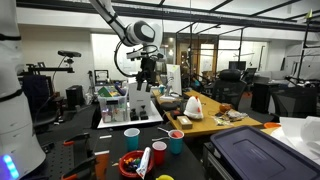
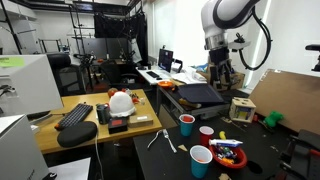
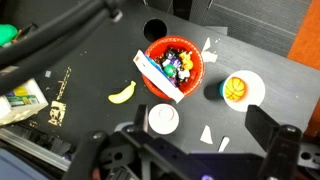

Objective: Place the white tube on the red bowl

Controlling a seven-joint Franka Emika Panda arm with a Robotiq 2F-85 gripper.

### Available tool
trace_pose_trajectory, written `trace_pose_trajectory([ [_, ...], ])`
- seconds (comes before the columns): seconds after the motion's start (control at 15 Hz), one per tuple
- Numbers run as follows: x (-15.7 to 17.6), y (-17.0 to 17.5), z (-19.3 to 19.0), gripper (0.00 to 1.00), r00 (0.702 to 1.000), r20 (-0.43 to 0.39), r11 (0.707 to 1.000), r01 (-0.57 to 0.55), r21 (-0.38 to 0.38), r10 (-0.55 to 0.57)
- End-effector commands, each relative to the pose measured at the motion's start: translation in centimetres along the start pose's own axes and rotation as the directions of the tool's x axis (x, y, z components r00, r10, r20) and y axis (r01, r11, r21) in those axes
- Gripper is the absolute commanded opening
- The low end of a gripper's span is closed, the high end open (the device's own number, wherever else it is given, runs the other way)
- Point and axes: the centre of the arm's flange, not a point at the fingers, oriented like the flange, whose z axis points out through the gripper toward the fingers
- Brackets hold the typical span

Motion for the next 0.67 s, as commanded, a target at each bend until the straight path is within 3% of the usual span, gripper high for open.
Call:
trace_pose_trajectory([
  [0.0, -1.5, -0.4, -0.7, 1.00, 0.998, 0.063, 1.000, -0.003, -0.024, 0.005],
  [0.27, -3.3, -0.9, 0.2, 1.00, 0.993, 0.113, 0.999, 0.015, -0.029, -0.011],
  [0.33, -1.5, -0.7, 0.4, 1.00, 0.996, 0.090, 1.000, 0.016, -0.014, -0.015],
  [0.6, -1.9, -0.9, 0.7, 1.00, 0.994, 0.106, 1.000, 0.020, -0.017, -0.018],
])
